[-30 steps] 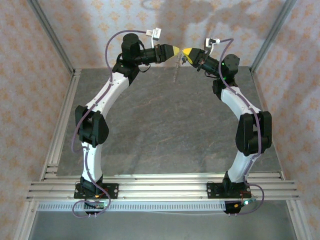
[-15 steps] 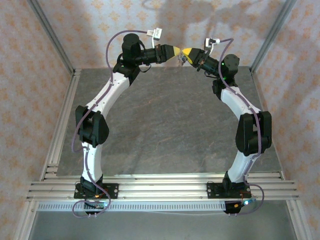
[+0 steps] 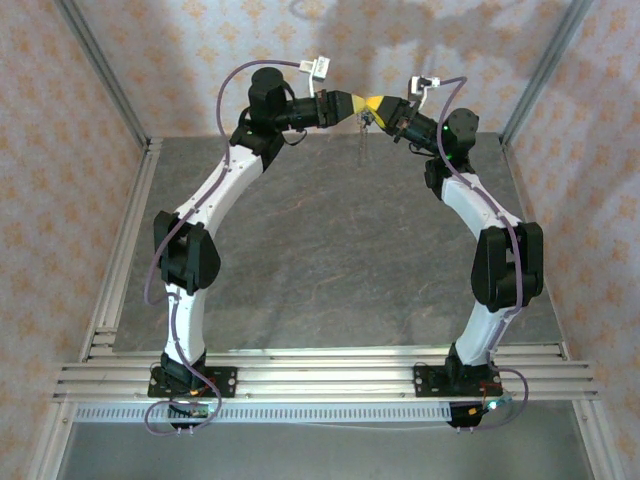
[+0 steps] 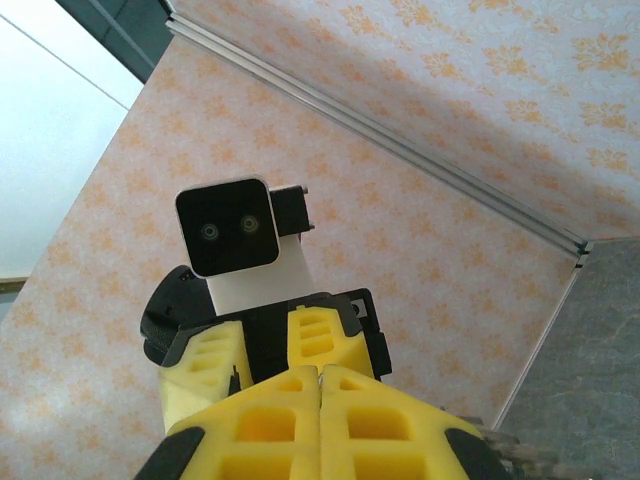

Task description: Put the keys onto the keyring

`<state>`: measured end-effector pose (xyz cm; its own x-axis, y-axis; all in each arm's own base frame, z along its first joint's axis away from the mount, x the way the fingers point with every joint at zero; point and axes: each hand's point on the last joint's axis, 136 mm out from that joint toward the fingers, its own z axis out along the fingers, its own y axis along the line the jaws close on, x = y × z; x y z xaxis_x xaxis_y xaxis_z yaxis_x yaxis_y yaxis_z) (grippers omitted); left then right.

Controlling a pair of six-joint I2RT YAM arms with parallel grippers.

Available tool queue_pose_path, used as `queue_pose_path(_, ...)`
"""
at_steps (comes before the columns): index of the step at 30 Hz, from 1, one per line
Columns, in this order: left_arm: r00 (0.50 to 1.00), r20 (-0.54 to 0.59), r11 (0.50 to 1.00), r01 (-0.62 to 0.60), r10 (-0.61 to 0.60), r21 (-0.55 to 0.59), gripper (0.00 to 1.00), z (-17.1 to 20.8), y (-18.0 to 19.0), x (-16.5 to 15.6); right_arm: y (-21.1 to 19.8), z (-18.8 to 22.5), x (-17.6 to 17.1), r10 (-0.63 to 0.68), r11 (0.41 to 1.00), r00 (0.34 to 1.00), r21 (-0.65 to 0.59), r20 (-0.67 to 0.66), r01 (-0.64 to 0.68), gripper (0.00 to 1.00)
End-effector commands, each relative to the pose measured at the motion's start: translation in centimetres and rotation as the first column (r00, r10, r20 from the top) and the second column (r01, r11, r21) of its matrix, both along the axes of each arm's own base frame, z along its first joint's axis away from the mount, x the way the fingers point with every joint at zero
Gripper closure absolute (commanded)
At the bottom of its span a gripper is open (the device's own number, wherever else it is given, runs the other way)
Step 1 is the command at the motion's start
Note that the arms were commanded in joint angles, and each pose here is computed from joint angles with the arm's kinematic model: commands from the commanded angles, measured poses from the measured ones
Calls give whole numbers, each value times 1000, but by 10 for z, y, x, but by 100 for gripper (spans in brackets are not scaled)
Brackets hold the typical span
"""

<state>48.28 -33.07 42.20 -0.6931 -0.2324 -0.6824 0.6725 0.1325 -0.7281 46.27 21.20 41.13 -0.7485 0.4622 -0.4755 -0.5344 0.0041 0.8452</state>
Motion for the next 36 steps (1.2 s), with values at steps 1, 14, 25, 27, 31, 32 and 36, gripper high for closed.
queue_pose_path(1, 999, 48, 1000, 21, -21, -2, 78, 8, -4, -4, 3, 25, -10, 2, 1000, 995, 16, 102, -4, 100)
queue_pose_path(14, 988, 46, 989, -146, 147, -29, 49, 18, 37, 19, 0, 21, -12, -26, 1000, 994, -2, 102, 26, 100)
queue_pose_path(25, 995, 40, 996, -87, 88, -34, 52, 17, 18, 13, 2, 28, -15, -14, 1000, 993, 8, 115, 13, 100)
queue_pose_path(27, 996, 42, 996, -77, 78, -35, 54, 17, 14, 11, 2, 28, -15, -14, 1000, 993, 9, 115, 13, 100)
queue_pose_path(31, 998, 51, 998, -47, 49, -33, 59, 18, 6, 5, 2, 28, -15, -16, 1000, 993, 8, 113, 15, 100)
queue_pose_path(32, 998, 51, 999, -40, 42, -32, 61, 19, 4, 3, 2, 27, -14, -17, 1000, 994, 8, 112, 16, 100)
queue_pose_path(36, 998, 53, 999, -27, 29, -22, 66, 17, 1, -1, 2, 26, -14, -18, 1000, 994, 7, 111, 17, 100)
